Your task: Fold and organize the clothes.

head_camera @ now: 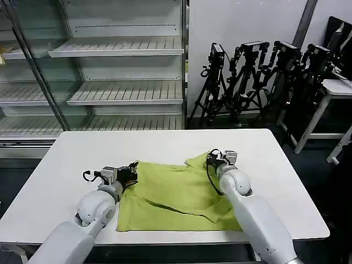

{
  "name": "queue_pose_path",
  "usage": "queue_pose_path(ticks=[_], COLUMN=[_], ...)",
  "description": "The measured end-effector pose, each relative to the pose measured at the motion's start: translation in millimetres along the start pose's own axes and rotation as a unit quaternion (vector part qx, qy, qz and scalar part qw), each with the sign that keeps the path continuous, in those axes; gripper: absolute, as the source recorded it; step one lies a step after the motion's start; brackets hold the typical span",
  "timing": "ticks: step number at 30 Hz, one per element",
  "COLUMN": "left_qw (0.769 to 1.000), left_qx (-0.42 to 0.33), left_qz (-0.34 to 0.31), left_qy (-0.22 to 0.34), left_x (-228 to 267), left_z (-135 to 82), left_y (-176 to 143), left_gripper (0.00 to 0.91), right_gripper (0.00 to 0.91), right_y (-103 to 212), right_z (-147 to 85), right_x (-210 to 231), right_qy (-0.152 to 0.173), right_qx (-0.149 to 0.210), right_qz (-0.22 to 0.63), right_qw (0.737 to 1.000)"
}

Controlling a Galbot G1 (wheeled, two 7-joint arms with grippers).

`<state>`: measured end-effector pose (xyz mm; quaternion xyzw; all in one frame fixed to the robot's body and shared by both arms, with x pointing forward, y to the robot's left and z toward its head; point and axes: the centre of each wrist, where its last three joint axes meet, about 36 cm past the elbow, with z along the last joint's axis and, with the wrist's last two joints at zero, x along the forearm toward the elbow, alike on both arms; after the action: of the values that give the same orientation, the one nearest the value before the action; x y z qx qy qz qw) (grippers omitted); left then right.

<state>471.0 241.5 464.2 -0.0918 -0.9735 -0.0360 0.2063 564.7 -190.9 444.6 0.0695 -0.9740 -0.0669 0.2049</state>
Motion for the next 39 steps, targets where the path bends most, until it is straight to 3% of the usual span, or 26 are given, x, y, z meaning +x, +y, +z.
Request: queue_pose_path(ticks=[12,20,31,39], left_qw=[1.000,0.999,0.997,0.996], left_qx=[-0.014,-0.026,-0.051,-0.076], left_qz=[0.009,0.019,0.040,0.048], left_qy=[-0.019,-0.026,-0.034,-0.026], left_x=[28.9,53.4,89.6,111.3], left_z=[-3.6,0.0,9.2,21.2], left_y=[3.0,1.2,-6.7,-10.0], left_gripper=[0.030,0.030,0.030,0.030], right_gripper=[0.000,0.000,0.000,0.000], right_y=[-5.1,-11.5,-19.4,-27.4], right_z=[-5.8,10.9,37.1,59.7], right_x=[49.0,92.4,159.7,201.8], right_qy=[-0.076,-0.110,-0.135,-0.131], right_qx=[0.007,0.021,0.030,0.029], right_qz=[-0.015,-0.024,-0.022,-0.005], right_qw=[0.997,0.993,0.990,0.991])
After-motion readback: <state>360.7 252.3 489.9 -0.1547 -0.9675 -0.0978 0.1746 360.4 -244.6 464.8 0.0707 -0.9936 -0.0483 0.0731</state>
